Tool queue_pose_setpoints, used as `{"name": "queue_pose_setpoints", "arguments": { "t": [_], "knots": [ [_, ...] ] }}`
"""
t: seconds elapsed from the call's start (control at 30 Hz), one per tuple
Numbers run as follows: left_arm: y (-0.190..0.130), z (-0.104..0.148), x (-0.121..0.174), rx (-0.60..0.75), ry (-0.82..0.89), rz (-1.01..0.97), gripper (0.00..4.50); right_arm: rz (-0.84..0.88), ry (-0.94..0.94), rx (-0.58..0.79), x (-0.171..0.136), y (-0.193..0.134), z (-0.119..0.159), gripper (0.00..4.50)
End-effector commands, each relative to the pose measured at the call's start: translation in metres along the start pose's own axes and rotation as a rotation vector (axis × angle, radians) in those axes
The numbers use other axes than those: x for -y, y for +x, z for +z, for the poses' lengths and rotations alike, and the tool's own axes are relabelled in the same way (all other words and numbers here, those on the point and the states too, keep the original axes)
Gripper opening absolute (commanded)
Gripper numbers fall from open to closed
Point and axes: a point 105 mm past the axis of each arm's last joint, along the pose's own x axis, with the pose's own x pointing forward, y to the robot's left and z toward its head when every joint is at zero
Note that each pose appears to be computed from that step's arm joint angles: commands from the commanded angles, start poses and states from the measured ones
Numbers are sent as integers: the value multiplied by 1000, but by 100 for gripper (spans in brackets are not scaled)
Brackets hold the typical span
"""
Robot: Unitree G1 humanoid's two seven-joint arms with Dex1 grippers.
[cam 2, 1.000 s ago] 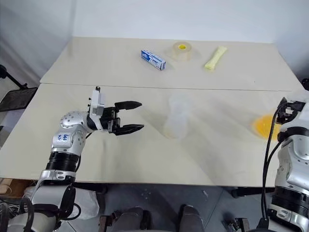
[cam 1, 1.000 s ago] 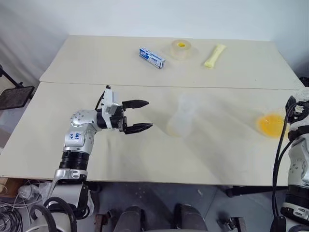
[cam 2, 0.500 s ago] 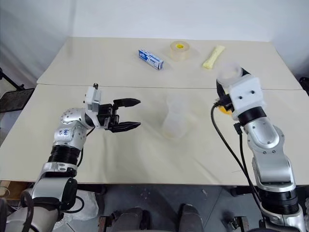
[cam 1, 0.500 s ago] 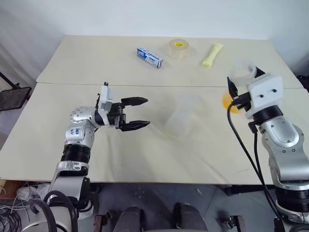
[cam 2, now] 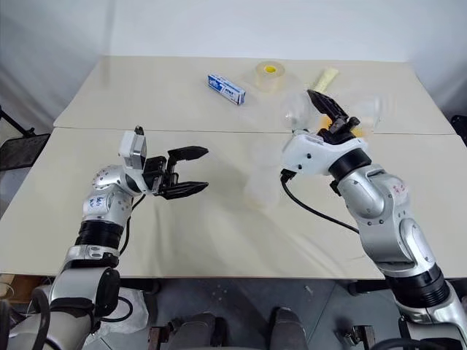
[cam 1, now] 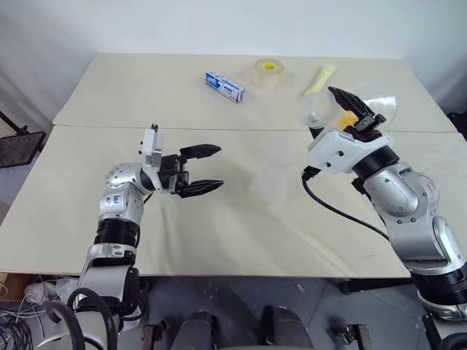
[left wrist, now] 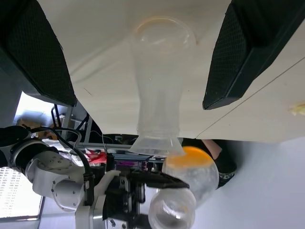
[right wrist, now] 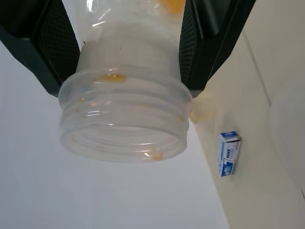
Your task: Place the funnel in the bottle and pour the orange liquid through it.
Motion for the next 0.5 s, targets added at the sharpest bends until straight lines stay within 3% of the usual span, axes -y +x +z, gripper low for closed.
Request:
{"name": "queue_pose_setpoints", "arguments": {
  "t": [0.03, 0.5],
  "knots": [
    [3, 6, 2, 15, 25, -14, 450, -25, -122, 43, 11, 3, 10, 246],
    [8, 8, 0, 26, 23, -21, 450, -41, -372, 80, 8, 4, 3, 246]
  ]
}}
